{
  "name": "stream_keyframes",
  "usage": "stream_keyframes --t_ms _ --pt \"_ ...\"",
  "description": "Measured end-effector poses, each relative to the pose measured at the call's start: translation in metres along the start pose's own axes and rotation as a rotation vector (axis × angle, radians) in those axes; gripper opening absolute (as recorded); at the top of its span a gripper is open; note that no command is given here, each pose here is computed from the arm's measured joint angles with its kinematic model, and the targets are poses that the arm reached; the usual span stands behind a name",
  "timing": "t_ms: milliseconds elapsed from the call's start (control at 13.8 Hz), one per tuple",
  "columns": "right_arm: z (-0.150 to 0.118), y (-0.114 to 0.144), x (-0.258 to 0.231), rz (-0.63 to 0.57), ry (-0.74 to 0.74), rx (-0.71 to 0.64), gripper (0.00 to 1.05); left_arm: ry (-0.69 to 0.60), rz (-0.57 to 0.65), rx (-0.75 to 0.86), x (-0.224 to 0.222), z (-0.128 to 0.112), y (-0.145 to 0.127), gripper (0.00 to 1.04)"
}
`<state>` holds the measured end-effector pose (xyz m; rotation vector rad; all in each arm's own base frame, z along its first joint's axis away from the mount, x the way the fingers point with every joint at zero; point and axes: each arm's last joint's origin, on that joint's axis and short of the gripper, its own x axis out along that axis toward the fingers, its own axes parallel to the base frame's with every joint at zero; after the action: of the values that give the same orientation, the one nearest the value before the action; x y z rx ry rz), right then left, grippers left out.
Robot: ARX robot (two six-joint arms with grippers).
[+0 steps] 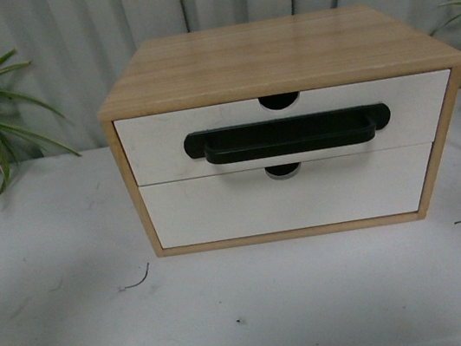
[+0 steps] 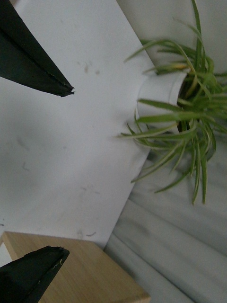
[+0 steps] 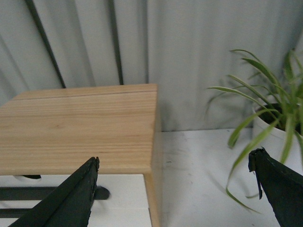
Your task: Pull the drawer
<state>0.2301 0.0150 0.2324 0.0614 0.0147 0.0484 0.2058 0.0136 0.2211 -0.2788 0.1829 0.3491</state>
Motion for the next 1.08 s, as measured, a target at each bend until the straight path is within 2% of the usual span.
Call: stream_keyframes --t_ms 72,217,361,434,506,651,795,940,1084 --pt "0.002 0.009 0.017 0.046 0.005 -0.039 0.98 0.003 -0.040 0.012 0.014 0.007 -0.013 0.98" --pt "0.001 0.024 0.036 0.138 0.002 -0.143 0.98 0.026 -0.212 0.097 0.032 0.015 -0.046 0.98" --pt "-0.002 0.029 0.046 0.279 -0.007 -0.290 0.98 0.074 -0.433 0.279 0.033 0.015 -0.076 0.98" --pt "-0.003 0.031 0.049 0.350 -0.009 -0.376 0.98 0.104 -0.556 0.428 0.030 0.016 -0.088 0.98" --pt "-0.006 0.028 0.053 0.441 -0.002 -0.494 0.98 0.127 -0.670 0.568 0.029 0.020 -0.101 0.98" --pt "-0.003 0.023 0.060 0.613 0.019 -0.694 0.98 0.194 -0.810 0.830 0.033 0.028 -0.123 0.98" --pt "0.005 0.018 0.068 0.758 0.003 -0.894 0.98 0.330 -0.965 1.092 0.033 0.017 -0.145 0.98" --pt "0.006 0.009 0.076 0.892 0.032 -1.028 0.98 0.404 -1.081 1.269 0.031 0.012 -0.167 0.98" --pt "0.001 -0.001 0.086 0.966 0.073 -1.207 0.98 0.454 -1.161 1.355 0.031 0.011 -0.186 0.98"
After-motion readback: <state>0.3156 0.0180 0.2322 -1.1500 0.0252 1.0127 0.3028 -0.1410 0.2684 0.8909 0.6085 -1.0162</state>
